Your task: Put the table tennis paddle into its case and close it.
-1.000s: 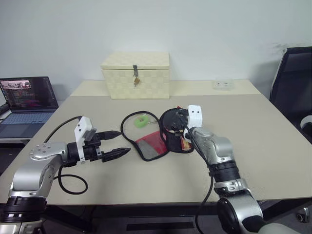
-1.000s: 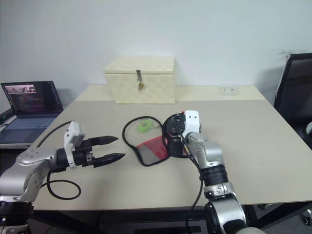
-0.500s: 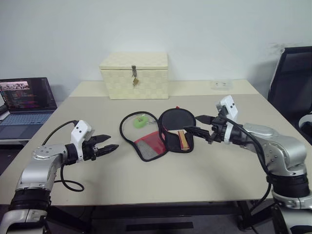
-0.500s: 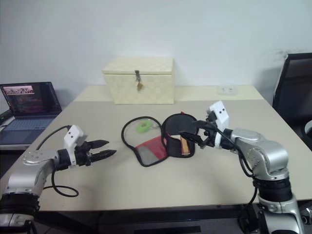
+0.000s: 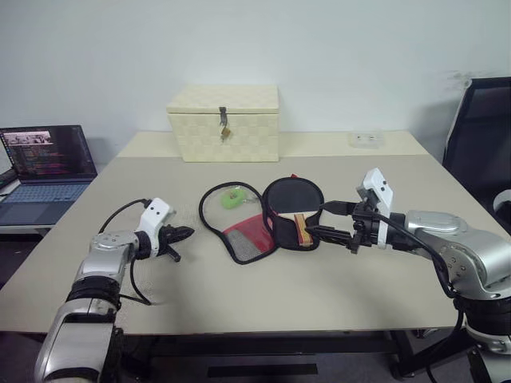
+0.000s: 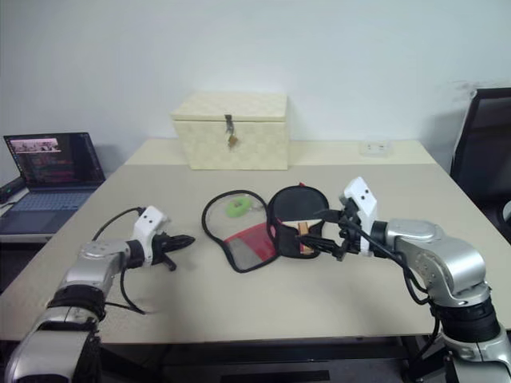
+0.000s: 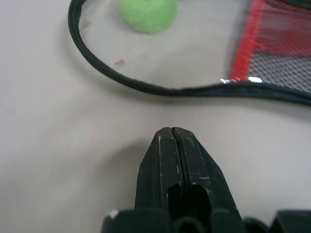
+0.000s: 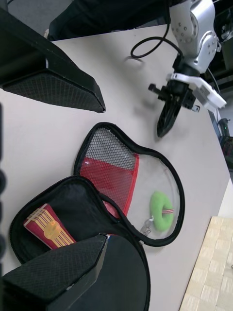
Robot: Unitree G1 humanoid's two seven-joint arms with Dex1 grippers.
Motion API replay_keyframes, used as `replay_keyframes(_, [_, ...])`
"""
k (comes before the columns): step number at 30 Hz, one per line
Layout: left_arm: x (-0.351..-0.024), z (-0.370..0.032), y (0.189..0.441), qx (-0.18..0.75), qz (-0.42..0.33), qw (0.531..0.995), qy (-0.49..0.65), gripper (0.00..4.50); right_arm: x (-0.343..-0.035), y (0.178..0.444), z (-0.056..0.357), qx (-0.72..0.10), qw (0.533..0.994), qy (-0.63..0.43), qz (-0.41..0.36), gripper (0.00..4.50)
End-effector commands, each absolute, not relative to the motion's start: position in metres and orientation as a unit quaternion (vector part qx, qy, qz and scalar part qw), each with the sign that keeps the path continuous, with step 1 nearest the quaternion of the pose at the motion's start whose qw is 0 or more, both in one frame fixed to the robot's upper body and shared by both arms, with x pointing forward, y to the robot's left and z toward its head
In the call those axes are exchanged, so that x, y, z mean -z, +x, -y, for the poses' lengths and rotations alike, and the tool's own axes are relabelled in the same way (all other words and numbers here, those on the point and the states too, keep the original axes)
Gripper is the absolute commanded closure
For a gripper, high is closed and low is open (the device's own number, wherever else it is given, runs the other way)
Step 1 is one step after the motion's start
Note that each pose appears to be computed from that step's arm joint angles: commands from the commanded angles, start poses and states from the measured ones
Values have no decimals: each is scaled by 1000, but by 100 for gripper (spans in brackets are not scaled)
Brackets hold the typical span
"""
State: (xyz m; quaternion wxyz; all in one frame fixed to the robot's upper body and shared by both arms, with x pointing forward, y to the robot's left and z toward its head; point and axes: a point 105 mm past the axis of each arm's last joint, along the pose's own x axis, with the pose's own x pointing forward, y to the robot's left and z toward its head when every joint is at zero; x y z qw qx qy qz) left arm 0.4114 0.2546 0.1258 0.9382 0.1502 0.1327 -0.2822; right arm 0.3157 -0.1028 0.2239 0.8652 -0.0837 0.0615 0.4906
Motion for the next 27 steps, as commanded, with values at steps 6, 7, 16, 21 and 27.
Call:
replay_keyframes(6, [-126, -203, 428, 330, -111, 924, 159, 446, -239, 311, 104, -487, 867, -100, -23, 13])
replay_keyframes(7, [-126, -199, 429, 336, -110, 922, 158, 446, -240, 312, 105, -486, 868, -100, -22, 13])
replay_keyframes(16, [-138, -190, 432, 350, -98, 917, 161, 446, -242, 312, 111, -479, 872, -101, -19, 13])
replay_keyframes(21, [-147, -183, 438, 348, -84, 920, 163, 446, -241, 313, 113, -477, 873, -97, -22, 13])
replay_keyframes(27, [-201, -92, 450, 424, 3, 888, 178, 446, -244, 318, 124, -466, 881, -80, -31, 13])
